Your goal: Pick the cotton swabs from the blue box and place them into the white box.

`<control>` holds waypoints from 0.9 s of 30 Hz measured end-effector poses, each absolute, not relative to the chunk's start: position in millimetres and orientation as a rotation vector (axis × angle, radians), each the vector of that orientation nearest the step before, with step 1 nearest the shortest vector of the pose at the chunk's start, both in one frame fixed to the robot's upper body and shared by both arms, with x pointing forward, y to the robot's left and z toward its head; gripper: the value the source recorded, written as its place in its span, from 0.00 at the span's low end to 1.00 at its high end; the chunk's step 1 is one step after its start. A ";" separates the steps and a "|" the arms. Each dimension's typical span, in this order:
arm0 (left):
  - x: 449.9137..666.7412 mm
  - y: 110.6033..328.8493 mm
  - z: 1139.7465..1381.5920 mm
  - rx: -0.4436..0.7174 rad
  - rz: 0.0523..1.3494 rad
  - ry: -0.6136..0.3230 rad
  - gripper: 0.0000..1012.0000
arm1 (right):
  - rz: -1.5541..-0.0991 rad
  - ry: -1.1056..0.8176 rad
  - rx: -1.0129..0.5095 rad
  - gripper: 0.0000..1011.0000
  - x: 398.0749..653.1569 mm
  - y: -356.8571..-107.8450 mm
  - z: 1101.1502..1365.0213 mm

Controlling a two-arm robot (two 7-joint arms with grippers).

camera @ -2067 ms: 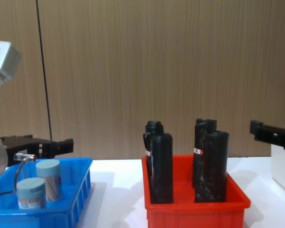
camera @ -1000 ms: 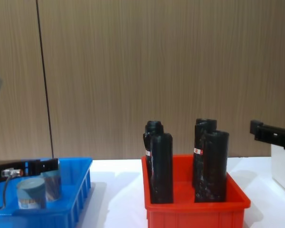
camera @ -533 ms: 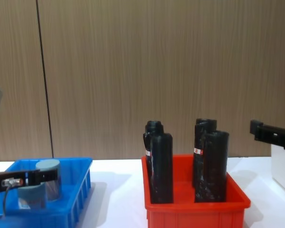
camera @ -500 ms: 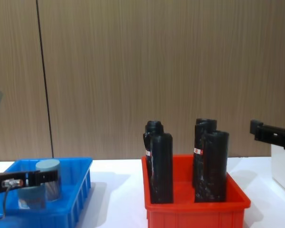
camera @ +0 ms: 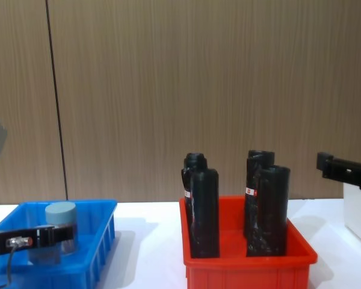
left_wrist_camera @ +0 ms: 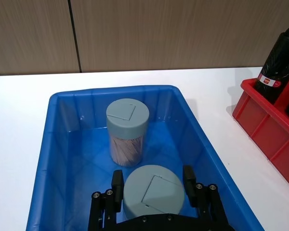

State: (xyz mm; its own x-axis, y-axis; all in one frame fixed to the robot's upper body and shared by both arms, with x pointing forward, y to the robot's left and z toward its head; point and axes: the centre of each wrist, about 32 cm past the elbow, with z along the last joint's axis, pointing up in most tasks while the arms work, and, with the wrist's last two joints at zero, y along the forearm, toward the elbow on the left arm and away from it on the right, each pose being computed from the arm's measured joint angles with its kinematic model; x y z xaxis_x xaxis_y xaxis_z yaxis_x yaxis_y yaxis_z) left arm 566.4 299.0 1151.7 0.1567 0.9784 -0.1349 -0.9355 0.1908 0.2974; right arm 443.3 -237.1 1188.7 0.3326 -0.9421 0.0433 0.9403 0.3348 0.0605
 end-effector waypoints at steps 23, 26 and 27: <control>567.6 283.8 1204.5 0.125 1.283 0.112 0.67 | -1.229 -0.075 0.026 0.99 443.3 -237.1 1188.7; 566.7 280.1 1217.2 0.109 1.252 0.075 0.67 | -1.229 -0.075 0.026 0.99 443.3 -237.1 1188.7; 566.5 279.3 1220.2 0.104 1.245 0.067 0.67 | -1.230 -0.075 0.026 0.99 443.3 -237.1 1188.7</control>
State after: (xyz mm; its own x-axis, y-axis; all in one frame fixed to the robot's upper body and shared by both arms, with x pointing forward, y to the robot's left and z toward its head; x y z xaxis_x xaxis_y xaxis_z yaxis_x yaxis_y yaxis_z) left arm 566.5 279.3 1220.2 0.3194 0.9476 0.0056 -0.9415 0.3166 0.1158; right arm 443.3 -237.1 1188.7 0.3326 -0.9421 0.0433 0.9404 0.3348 0.0604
